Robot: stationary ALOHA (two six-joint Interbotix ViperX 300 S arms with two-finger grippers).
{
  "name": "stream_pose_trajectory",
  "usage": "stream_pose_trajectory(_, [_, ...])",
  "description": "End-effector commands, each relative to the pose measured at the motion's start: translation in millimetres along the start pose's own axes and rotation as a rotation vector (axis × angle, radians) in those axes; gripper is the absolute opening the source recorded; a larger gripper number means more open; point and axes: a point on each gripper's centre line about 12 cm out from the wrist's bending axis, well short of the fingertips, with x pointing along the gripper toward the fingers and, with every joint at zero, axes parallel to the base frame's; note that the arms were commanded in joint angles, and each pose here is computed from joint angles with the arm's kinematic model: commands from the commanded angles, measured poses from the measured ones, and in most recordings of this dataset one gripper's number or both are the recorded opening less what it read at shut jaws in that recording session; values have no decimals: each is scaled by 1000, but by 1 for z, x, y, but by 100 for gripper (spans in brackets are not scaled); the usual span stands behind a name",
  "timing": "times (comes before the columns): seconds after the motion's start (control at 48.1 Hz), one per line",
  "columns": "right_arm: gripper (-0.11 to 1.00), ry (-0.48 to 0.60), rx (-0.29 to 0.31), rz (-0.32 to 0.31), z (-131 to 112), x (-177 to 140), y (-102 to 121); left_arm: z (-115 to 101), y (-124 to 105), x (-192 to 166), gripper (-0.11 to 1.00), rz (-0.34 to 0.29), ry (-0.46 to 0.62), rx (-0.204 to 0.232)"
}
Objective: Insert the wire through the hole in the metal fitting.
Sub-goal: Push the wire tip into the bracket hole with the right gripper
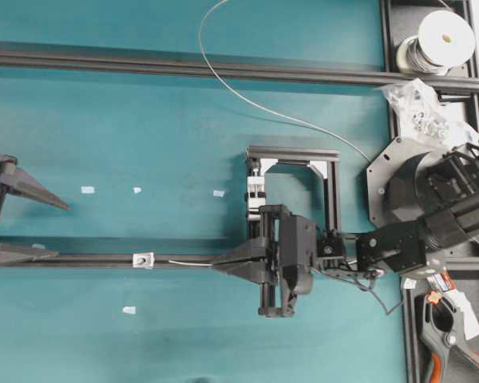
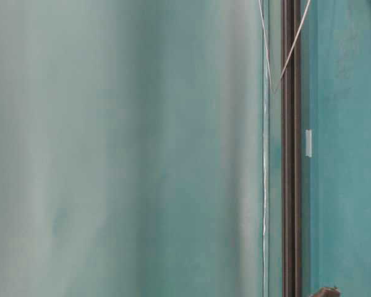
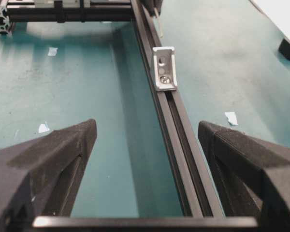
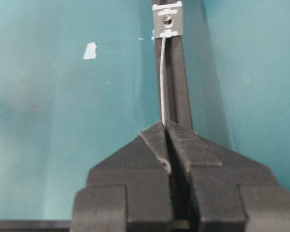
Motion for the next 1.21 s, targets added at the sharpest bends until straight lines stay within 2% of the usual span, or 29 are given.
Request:
stream_pose_trajectory(0.0, [0,-8,14,1,6,4,2,6,-2,2,75,-5,-29,-1])
stream_pose_trajectory(0.624, [0,5,32,-16,11,12,0,6,-2,2,75,-5,-27,-1])
stream_pose_trajectory(1.185, [0,-12,-7,-4,17,18,7,6,-2,1,75,-4,-24,-1])
